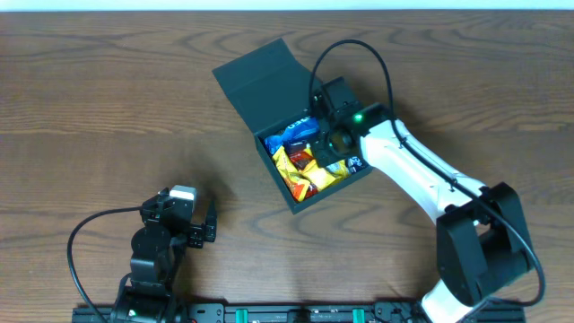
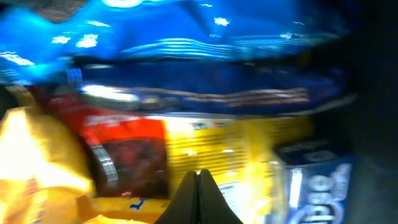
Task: Pack container
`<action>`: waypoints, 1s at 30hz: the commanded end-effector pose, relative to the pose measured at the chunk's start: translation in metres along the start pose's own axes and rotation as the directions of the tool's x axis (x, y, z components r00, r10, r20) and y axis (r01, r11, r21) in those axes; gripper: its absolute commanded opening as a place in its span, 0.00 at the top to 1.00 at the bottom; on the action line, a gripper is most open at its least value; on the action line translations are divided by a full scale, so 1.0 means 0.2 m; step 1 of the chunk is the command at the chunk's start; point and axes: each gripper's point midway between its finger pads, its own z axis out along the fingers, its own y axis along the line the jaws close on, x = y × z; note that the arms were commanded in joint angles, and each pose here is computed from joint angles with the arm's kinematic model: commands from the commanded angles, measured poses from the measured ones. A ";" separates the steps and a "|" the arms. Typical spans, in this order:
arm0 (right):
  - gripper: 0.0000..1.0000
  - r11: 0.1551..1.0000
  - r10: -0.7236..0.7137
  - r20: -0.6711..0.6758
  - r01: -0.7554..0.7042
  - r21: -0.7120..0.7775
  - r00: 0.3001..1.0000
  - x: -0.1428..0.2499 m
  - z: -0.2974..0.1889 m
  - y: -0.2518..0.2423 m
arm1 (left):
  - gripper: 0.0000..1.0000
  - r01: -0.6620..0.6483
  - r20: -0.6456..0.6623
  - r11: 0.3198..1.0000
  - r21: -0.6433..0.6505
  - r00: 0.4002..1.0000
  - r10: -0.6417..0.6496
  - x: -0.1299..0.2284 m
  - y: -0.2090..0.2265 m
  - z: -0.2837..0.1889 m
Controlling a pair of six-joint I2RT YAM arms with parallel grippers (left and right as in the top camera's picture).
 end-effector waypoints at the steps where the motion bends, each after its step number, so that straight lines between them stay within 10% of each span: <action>1: 0.99 0.997 0.002 0.050 0.002 -0.077 0.999 -0.09 -0.11 0.10 | 0.05 -0.009 -0.031 1.000 -0.012 0.999 0.009 0.07 0.01 0.01; 30: 0.99 0.961 -0.121 0.079 0.136 -0.239 0.990 -0.31 0.03 0.45 | 0.05 -0.009 -0.031 1.000 -0.012 0.999 0.009 0.07 0.01 0.01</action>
